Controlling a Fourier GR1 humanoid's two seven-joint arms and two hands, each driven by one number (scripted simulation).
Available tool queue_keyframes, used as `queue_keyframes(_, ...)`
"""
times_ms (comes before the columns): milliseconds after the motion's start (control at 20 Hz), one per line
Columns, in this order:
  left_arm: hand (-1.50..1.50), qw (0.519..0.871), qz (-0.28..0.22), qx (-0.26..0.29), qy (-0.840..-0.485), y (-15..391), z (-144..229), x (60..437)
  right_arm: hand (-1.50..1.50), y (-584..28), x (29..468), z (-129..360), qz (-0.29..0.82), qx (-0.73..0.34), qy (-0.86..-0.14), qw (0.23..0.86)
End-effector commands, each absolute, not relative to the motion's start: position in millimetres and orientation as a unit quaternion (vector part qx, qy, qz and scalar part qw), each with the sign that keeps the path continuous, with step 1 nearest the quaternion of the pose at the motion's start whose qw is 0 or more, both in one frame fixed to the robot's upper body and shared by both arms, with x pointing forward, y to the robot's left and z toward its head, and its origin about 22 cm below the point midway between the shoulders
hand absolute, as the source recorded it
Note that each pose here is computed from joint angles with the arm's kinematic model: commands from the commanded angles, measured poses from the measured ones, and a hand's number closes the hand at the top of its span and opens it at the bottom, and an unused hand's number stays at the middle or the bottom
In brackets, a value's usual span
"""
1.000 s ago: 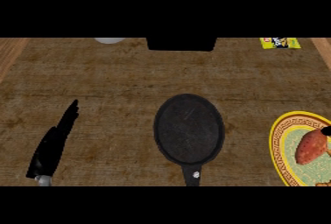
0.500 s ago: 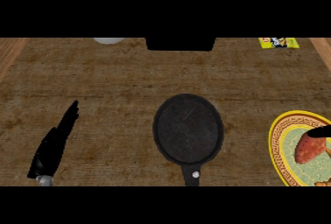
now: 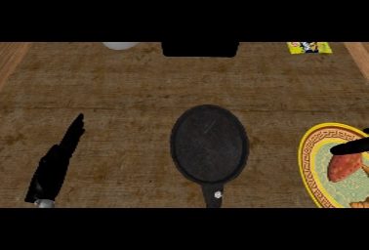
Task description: Pick the sweet potato from the plate and place it in the pan
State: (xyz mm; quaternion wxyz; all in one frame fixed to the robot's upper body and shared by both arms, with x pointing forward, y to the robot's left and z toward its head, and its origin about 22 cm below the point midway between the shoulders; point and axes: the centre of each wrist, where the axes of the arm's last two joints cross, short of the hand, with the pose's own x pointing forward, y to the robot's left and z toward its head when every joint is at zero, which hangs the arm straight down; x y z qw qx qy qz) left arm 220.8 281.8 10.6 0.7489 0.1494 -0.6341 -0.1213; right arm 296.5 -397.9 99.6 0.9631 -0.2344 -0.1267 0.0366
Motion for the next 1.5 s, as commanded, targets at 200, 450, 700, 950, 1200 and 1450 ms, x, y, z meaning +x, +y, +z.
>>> queue_keyframes(200, 0.00, 0.752, -0.116, 0.152, -0.631, 276, 10, 221, -1.50, -385, 305, 87, 0.023, -0.228, -0.041, 0.973)
queue_keyframes(450, 0.00, 0.751, -0.123, 0.146, -0.632, 285, 11, 216, -1.50, -391, 298, 71, 0.023, -0.233, -0.035, 0.972)
queue_keyframes(700, 0.00, 0.746, -0.119, 0.162, -0.634, 277, -8, 225, -1.50, -383, 296, 62, 0.016, -0.237, -0.059, 0.970)
queue_keyframes(950, 0.00, 0.751, -0.126, 0.155, -0.629, 290, 3, 219, 1.50, -379, 295, 43, -0.024, -0.237, -0.098, 0.966)
queue_keyframes(1200, 0.00, 0.754, -0.114, 0.153, -0.628, 281, 14, 212, 1.50, -364, 295, 25, -0.037, -0.217, -0.105, 0.970)
queue_keyframes(1450, 0.00, 0.753, -0.121, 0.145, -0.630, 276, 24, 233, 1.50, -369, 311, 43, -0.046, -0.243, -0.110, 0.963)
